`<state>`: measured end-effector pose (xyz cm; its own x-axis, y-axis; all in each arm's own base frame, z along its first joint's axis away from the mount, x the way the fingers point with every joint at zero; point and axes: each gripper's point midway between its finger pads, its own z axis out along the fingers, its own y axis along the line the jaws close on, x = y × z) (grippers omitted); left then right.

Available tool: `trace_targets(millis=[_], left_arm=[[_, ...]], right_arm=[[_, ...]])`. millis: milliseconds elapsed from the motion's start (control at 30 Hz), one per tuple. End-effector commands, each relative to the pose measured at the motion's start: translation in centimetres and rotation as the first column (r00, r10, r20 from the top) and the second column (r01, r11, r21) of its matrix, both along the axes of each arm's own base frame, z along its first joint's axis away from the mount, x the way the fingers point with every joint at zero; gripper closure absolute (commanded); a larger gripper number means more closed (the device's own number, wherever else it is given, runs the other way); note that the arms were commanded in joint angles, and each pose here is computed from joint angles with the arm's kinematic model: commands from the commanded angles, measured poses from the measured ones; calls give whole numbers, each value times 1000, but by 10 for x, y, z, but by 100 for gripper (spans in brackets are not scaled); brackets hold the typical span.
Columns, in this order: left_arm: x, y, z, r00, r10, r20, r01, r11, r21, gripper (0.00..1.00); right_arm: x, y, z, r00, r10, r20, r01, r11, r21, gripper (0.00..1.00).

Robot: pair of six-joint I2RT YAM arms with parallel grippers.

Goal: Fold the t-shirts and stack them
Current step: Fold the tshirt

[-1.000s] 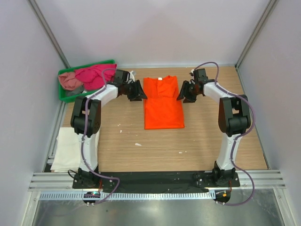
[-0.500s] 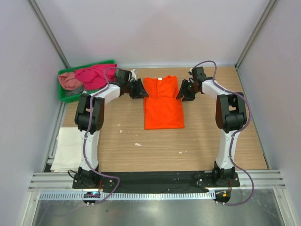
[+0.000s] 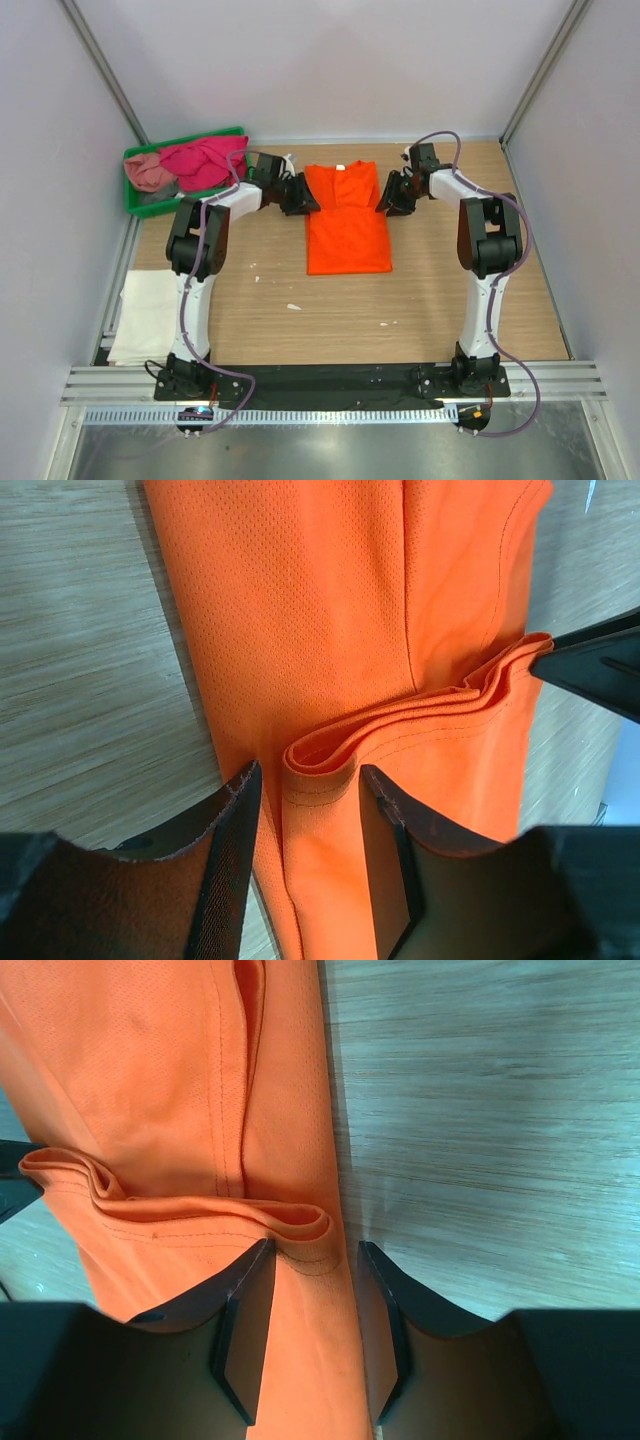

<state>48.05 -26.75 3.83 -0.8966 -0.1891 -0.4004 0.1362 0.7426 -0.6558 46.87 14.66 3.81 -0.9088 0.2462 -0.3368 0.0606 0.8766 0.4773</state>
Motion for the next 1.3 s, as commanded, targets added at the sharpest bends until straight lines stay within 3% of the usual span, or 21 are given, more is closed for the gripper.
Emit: trace_targets(millis=[0,200,267,300,400,800,1167,1267], left_arm=[[14,-5,12,999,8,46,-7,1000,-15,55],[17,-7,11,999,9,43,-8,1000,-20,65],[17,-10,14,999,-2,35,3,999,-35,83],[17,-11,19,999,-5,38,6,999,-42,92],[13,-9,33,999,5,38,-4,999,-44,99],[-12,12,49,999,53,11,-54,998,25,100],[4,23,9,995,87,-52,-81,992,98,100],[8,35,-1,991,116,-72,-102,980,168,98]], right_arm=[[14,4,15,998,30,61,-32,999,27,56],[19,10,12,997,49,64,-53,997,52,59],[22,11,17,996,50,77,-54,997,54,69],[24,11,21,995,53,88,-58,997,57,82],[26,11,34,993,44,110,-52,997,65,97],[20,15,49,992,47,118,-58,994,92,99],[37,19,22,994,47,100,-57,993,101,99],[43,16,19,993,44,108,-53,995,79,97]])
